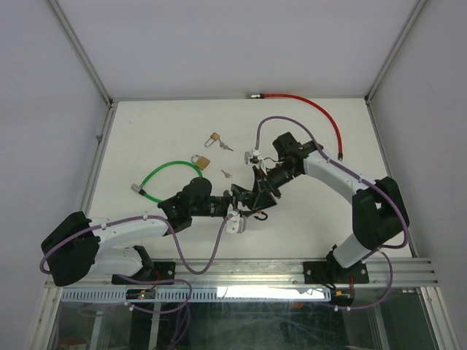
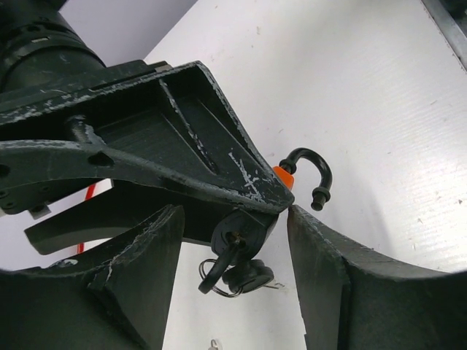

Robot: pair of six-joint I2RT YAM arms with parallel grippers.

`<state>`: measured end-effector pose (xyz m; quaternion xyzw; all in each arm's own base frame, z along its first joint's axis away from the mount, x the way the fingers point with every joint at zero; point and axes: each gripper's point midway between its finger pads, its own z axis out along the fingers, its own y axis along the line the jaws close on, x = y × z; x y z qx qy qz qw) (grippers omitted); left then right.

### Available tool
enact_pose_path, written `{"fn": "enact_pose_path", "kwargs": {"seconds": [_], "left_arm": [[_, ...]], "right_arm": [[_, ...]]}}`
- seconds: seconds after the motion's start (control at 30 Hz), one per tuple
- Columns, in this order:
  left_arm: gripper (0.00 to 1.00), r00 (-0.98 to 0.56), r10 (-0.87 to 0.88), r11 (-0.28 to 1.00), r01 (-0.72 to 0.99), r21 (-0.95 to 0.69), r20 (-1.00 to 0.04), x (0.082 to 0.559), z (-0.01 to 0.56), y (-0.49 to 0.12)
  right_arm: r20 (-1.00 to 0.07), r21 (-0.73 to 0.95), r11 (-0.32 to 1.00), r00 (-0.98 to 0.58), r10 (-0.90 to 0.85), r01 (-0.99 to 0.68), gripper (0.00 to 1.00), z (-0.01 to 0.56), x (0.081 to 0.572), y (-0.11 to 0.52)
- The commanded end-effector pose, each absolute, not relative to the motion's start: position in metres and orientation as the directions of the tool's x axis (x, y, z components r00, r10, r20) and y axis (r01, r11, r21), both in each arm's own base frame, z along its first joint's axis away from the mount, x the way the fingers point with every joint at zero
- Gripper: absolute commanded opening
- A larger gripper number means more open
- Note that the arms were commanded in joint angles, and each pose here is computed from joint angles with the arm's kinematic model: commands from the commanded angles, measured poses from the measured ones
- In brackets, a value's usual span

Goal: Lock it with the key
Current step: Pick up the lock from the center of the board.

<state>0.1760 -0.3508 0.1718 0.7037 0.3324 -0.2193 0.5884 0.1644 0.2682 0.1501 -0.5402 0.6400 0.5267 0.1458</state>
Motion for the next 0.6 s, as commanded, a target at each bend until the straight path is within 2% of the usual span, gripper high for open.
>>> {"fn": "enact_pose_path", "kwargs": {"seconds": [0.0,0.1,0.3,0.4,0.47,0.53,0.57], "left_arm": [[0.59,0.722,0.202,-0.119,0.689,0.715,-0.662,0.1771,0.1808,-0.3589],[0.57,0.714,0.206,-0.144,0.698,0.701,-0.669,0.1757,0.1758,-0.3604],[0.46,0.711,0.219,-0.163,0.702,0.693,-0.669,0.1763,0.1734,-0.3612],[0.34,0.710,0.217,-0.166,0.703,0.691,-0.670,0.1758,0.1733,-0.3618],[0.19,0.709,0.219,-0.168,0.705,0.690,-0.671,0.1762,0.1728,-0.3622],[0.01,0.708,0.220,-0.169,0.706,0.688,-0.671,0.1760,0.1722,-0.3620],[0.00,0.707,0.223,-0.168,0.706,0.688,-0.671,0.1764,0.1721,-0.3617]], "right_arm": [[-0.800,0.480,-0.197,-0.334,-0.499,-0.855,0.03,0.1697,0.1660,0.2767],[-0.796,0.484,-0.197,-0.336,-0.503,-0.852,0.04,0.1688,0.1653,0.2772],[-0.786,0.500,-0.199,-0.346,-0.513,-0.843,0.04,0.1665,0.1636,0.2777],[-0.782,0.507,-0.200,-0.350,-0.515,-0.838,0.05,0.1660,0.1633,0.2785],[-0.780,0.511,-0.199,-0.354,-0.516,-0.836,0.06,0.1661,0.1632,0.2786],[-0.780,0.511,-0.198,-0.354,-0.516,-0.836,0.09,0.1666,0.1635,0.2788],[-0.779,0.511,-0.196,-0.354,-0.518,-0.837,0.12,0.1664,0.1638,0.2788]]}}
